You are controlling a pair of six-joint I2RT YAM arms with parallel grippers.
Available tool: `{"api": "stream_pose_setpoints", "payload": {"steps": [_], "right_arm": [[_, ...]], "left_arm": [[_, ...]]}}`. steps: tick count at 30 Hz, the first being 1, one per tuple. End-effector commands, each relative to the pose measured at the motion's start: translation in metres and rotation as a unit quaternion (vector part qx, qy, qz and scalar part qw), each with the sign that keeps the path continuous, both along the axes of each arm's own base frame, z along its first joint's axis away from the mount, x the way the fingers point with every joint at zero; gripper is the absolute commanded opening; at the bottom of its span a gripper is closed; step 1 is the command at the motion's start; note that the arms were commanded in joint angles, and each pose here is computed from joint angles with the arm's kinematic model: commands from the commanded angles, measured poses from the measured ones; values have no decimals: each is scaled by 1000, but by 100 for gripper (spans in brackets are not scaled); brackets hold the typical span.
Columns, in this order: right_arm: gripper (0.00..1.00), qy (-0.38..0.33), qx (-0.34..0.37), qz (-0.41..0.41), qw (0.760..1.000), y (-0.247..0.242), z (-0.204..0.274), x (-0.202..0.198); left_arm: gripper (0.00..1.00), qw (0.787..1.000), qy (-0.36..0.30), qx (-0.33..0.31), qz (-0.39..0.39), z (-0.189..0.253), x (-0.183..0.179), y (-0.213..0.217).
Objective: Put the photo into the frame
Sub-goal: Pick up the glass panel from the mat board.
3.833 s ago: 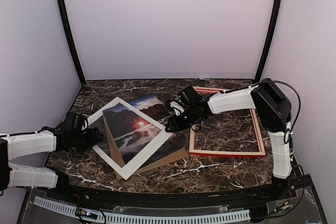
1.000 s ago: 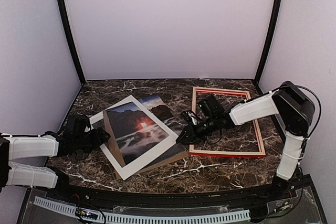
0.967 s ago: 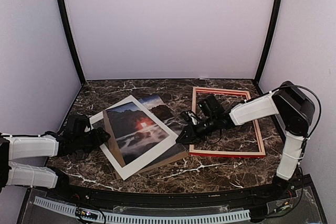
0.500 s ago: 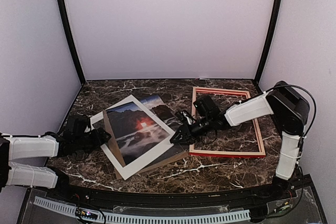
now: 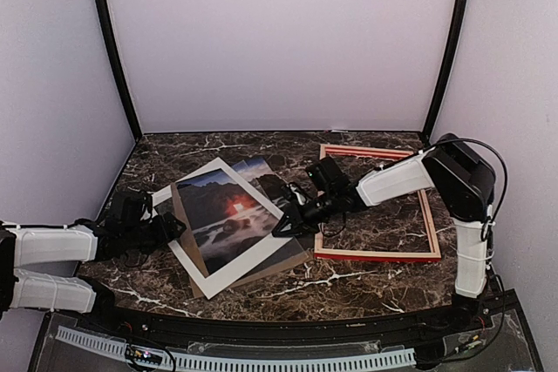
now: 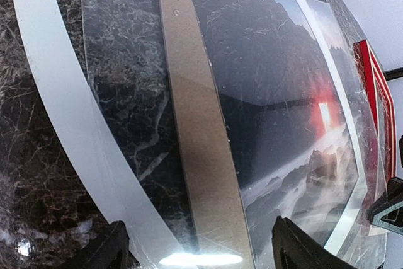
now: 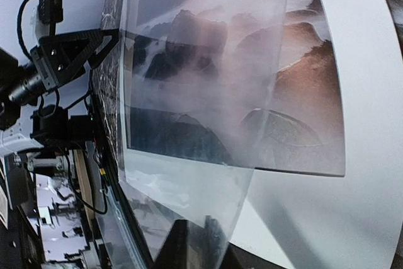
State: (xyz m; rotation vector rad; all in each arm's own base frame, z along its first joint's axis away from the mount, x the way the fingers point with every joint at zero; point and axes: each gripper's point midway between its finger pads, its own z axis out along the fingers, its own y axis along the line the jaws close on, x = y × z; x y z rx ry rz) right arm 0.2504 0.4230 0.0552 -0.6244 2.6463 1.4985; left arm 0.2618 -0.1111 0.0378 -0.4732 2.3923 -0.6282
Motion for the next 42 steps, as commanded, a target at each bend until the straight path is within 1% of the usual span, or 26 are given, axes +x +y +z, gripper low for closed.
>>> {"api": "stream_pose_setpoints", "payload": {"steps": [1,6,7,8,17,24,28,34,35,36,38,42], "right_arm": [[0,-39,31,8,999,9,28,5],[0,-88,70,20,993,1,72,3],[0,-96,77,23,992,-1,79,3],[0,-102,83,25,991,-4,85,2],[0,-142,128,24,981,-30,126,3],[0,-164,163,31,972,-42,158,0],[0,-177,180,37,967,-46,176,-5],[0,-197,194,42,960,-53,195,-9],[0,-199,196,42,959,-54,197,-10],[0,-200,198,44,959,-54,200,-12],[0,-202,203,47,957,-56,204,-14],[0,-209,210,52,954,-59,212,-18]], "left_arm": [[83,999,-30,-3,-37,13,-1,-10],[90,996,-77,-7,-55,37,2,-13],[97,995,-83,-8,-61,41,2,-15],[98,993,-94,-14,-66,47,3,-17],[99,982,-140,-56,-118,73,3,-38],[99,968,-176,-86,-159,90,7,-56],[99,963,-177,-95,-178,93,12,-65],[99,954,-168,-124,-215,91,19,-83],[99,950,-175,-132,-222,96,20,-87],[99,950,-168,-137,-223,93,22,-89],[99,942,-178,-153,-239,99,24,-97],[99,936,-174,-169,-255,98,29,-106]]}}
